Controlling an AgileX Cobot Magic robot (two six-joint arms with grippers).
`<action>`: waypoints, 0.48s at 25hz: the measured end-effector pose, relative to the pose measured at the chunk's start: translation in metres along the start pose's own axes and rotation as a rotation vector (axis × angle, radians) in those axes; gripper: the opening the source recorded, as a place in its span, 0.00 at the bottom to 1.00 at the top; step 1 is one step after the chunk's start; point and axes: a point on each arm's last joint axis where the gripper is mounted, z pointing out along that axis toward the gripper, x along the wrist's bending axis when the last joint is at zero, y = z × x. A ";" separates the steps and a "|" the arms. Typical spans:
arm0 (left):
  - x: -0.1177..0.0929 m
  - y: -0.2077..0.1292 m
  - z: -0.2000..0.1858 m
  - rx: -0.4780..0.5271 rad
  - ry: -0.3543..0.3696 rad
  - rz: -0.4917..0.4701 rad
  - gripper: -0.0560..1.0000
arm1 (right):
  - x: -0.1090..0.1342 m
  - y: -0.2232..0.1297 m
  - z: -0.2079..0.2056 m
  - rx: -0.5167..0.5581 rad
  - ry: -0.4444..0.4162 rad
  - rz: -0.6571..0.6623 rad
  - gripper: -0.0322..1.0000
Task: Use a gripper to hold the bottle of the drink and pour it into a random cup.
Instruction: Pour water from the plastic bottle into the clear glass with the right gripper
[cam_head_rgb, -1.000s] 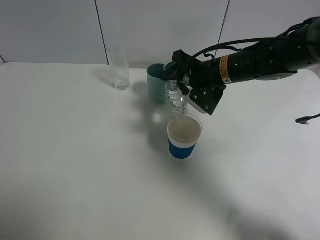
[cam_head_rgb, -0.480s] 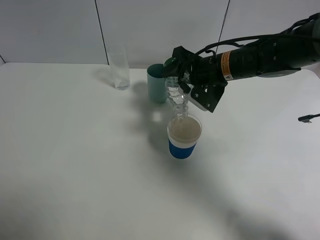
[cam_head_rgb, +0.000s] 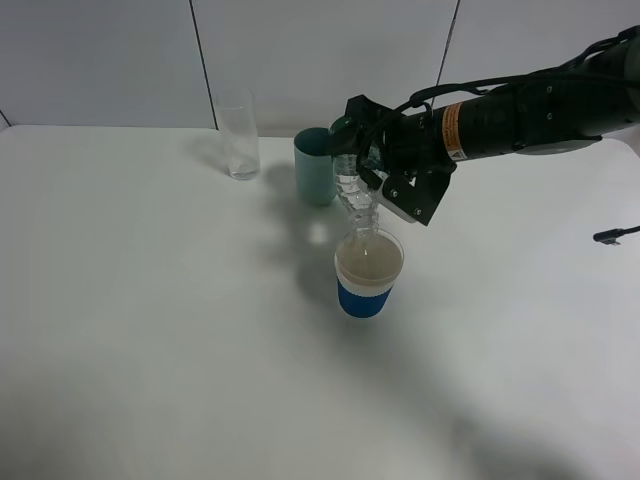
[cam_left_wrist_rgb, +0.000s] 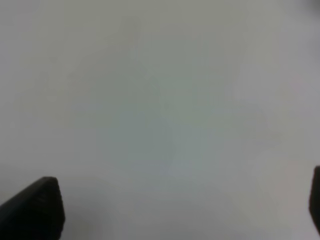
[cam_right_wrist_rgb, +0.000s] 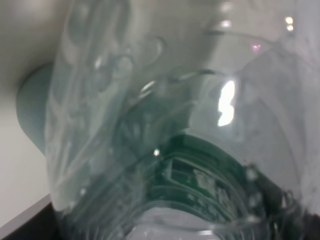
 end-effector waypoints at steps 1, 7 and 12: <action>0.000 0.000 0.000 0.000 0.000 0.000 0.99 | 0.000 0.000 0.000 0.000 0.000 0.000 0.58; 0.000 0.000 0.000 0.000 0.000 0.000 0.99 | 0.000 0.000 0.000 0.000 0.000 -0.001 0.58; 0.000 0.000 0.000 0.000 0.000 0.000 0.99 | -0.002 0.002 0.001 -0.004 -0.002 -0.029 0.58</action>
